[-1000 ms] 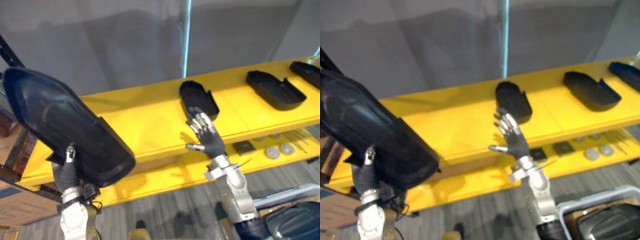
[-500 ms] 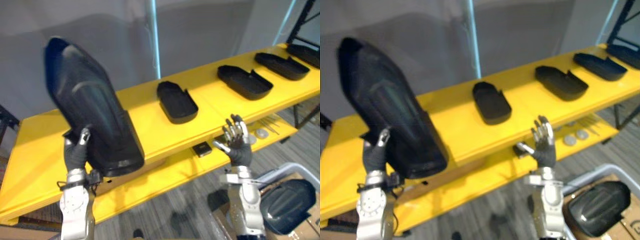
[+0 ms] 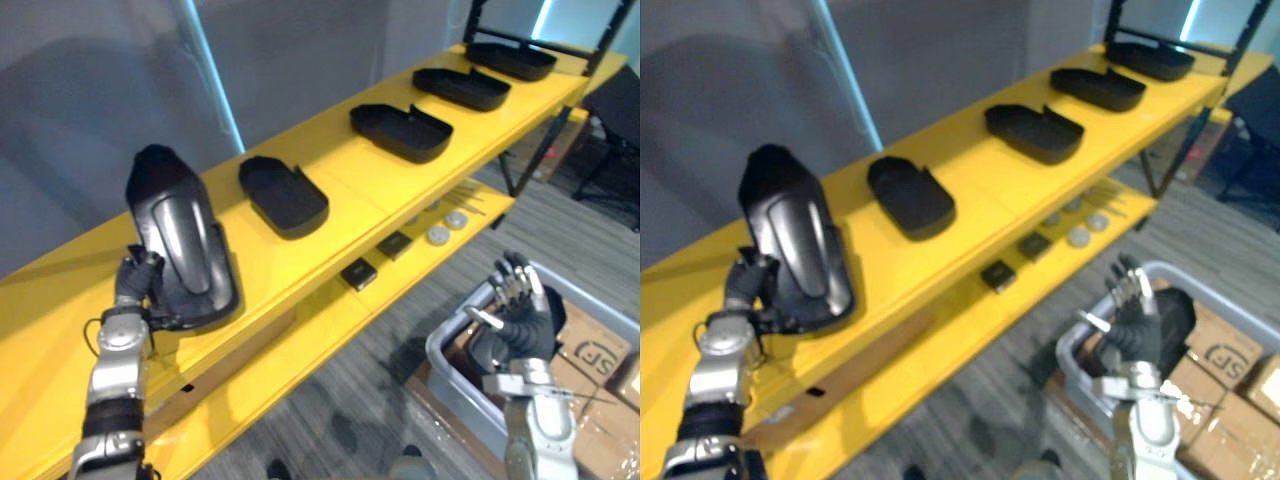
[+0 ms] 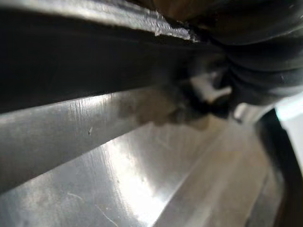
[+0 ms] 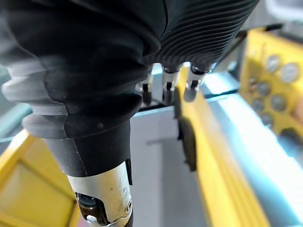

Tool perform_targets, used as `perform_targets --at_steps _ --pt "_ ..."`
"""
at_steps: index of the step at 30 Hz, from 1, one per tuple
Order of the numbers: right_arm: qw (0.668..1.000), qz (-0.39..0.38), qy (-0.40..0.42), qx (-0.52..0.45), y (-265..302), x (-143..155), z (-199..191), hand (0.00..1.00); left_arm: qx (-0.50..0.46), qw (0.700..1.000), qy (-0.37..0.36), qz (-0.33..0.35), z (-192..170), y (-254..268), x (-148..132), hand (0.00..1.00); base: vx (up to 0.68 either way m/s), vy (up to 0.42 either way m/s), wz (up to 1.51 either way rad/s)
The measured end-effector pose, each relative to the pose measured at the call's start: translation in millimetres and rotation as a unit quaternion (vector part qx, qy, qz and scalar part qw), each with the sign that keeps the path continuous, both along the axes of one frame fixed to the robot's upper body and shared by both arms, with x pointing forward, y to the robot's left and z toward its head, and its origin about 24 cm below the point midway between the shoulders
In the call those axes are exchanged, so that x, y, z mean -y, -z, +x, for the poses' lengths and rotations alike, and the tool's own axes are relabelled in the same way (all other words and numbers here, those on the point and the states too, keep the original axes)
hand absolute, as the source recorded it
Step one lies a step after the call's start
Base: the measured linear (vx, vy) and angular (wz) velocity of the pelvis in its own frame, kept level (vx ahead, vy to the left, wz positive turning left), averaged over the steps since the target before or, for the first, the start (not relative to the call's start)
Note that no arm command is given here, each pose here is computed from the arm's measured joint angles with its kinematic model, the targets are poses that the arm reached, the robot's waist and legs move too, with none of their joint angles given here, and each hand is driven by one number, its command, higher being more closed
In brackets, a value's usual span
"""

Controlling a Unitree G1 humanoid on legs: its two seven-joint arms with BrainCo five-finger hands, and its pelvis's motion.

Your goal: Walk over and take plastic housings, then place them on the shelf

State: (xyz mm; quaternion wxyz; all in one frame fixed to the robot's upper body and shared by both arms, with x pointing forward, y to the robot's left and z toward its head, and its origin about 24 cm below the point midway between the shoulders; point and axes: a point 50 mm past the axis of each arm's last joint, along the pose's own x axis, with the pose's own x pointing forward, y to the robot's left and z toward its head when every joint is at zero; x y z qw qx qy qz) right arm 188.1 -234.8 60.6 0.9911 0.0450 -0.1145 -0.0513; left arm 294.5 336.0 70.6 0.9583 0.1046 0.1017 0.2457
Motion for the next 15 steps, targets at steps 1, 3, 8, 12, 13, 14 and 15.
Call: perform_targets --at_steps 1,3,8,12,13,14,15 --pt "1.000 -0.004 -0.007 -0.001 0 0 0 0.00 -0.018 1.000 -0.020 -0.006 2 0 -9 1.00 0.01 0.015 -0.18" --pt "1.000 -0.009 -0.017 -0.003 0 -2 1 0.00 -0.039 0.998 -0.043 -0.018 4 -1 -19 1.00 0.01 0.011 -0.13" --pt "0.999 -0.006 -0.050 -0.009 2 -16 5 0.00 -0.063 0.994 -0.079 -0.031 14 -11 -30 1.00 0.00 0.006 -0.03" --pt "0.997 -0.005 -0.073 -0.024 6 -24 7 0.00 -0.086 0.991 -0.093 -0.046 16 -11 -32 1.00 0.00 0.002 -0.01" --pt "0.997 -0.005 -0.075 -0.023 5 -25 8 0.00 -0.092 0.990 -0.094 -0.050 17 -12 -31 1.00 0.00 0.000 0.00" --pt "0.997 -0.004 -0.076 -0.023 5 -26 8 0.00 -0.095 0.990 -0.095 -0.052 18 -11 -31 1.00 0.00 0.000 0.00" --pt "0.996 -0.004 -0.080 -0.026 6 -27 8 0.00 -0.106 0.988 -0.099 -0.057 17 -7 -31 1.00 0.00 0.000 0.00"
